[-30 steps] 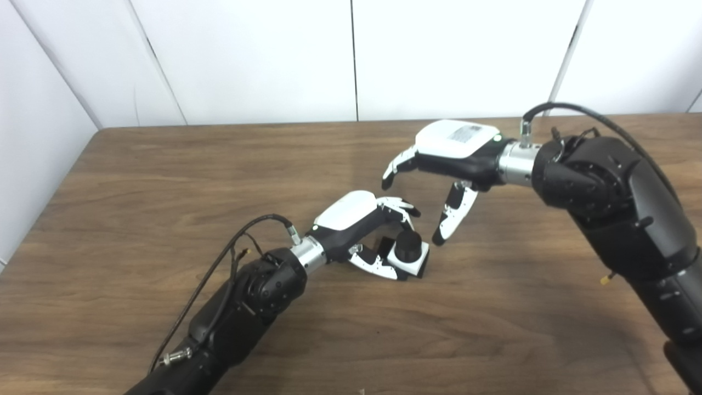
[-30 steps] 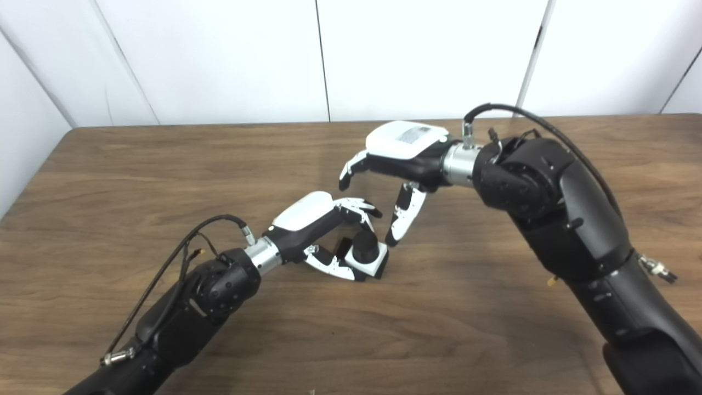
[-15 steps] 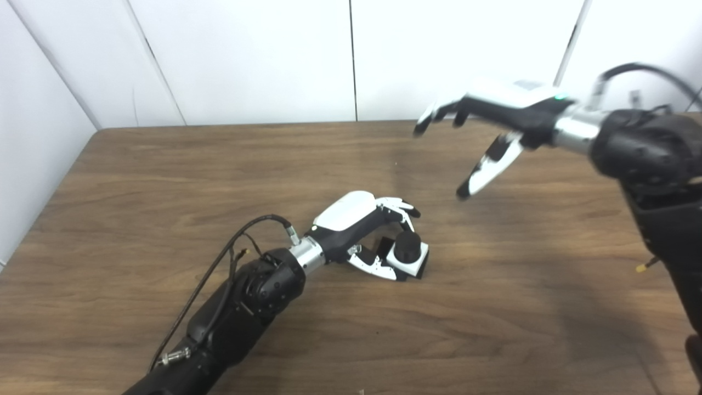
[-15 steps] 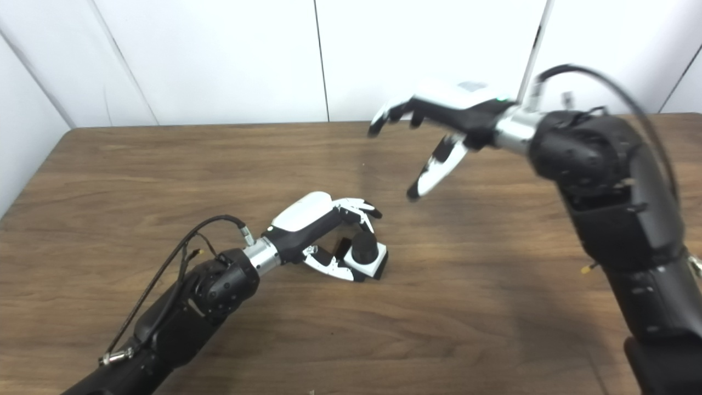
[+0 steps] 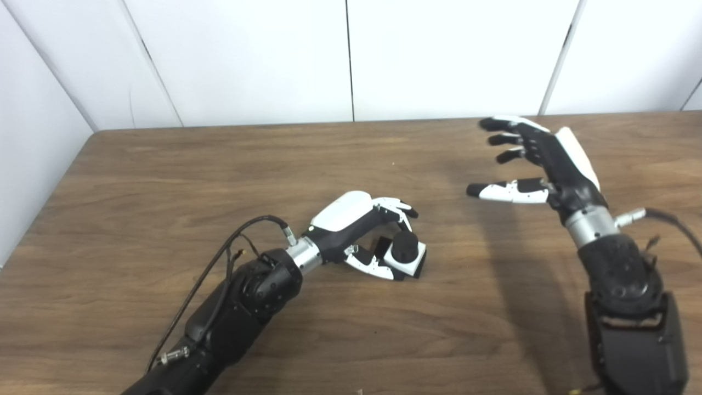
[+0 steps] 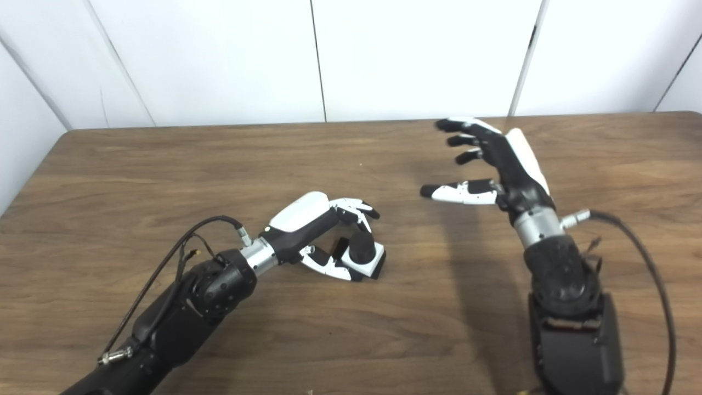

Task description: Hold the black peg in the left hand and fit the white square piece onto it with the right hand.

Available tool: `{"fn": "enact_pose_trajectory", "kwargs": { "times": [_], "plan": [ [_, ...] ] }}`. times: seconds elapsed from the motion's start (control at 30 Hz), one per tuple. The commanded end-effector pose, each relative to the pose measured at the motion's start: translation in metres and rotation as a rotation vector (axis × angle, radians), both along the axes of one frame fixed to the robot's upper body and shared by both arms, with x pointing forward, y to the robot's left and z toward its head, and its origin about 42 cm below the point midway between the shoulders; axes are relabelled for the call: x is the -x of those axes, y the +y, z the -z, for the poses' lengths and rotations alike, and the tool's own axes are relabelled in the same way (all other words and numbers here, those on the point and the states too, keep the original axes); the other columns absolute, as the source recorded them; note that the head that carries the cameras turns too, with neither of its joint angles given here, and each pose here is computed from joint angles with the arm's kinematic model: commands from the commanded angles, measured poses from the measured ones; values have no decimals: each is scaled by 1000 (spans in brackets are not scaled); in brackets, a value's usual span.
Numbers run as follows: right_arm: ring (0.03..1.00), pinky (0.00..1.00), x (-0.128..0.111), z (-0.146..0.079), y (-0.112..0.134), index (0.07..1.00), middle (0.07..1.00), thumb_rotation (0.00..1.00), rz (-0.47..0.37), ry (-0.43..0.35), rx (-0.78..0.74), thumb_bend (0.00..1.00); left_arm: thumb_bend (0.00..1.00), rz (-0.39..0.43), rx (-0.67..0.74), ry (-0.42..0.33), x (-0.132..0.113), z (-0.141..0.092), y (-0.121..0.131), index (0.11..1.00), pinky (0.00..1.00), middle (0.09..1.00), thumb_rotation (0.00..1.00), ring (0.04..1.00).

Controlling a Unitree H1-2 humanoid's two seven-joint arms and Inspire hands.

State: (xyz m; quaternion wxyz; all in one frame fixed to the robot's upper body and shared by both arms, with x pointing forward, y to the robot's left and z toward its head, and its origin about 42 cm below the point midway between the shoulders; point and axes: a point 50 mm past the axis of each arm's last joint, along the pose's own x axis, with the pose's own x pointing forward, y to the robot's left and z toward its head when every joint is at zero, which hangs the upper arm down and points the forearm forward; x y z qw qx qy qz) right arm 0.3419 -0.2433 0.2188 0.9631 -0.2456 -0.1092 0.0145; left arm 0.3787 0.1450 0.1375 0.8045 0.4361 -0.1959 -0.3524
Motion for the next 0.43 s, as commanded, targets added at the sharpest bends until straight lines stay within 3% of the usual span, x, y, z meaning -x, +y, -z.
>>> {"fn": "enact_pose_trajectory", "kwargs": {
  "times": [0.0,0.1,0.23,0.4],
  "plan": [
    [768,659,2,-10,8,787,808,162,-4,-56,-37,687,521,-4,-160,105,13,38,18,493,785,830,78,874],
    [755,671,9,-2,16,788,803,121,-4,-52,-86,689,520,-7,-156,105,13,37,19,496,781,831,78,869],
    [757,659,10,5,22,787,801,108,-8,-47,-85,699,825,-25,-115,72,16,32,21,778,753,845,277,843],
    [763,643,9,7,23,782,801,89,-19,-46,-60,715,956,-98,13,52,22,26,27,920,690,847,397,802]
  ]
}}
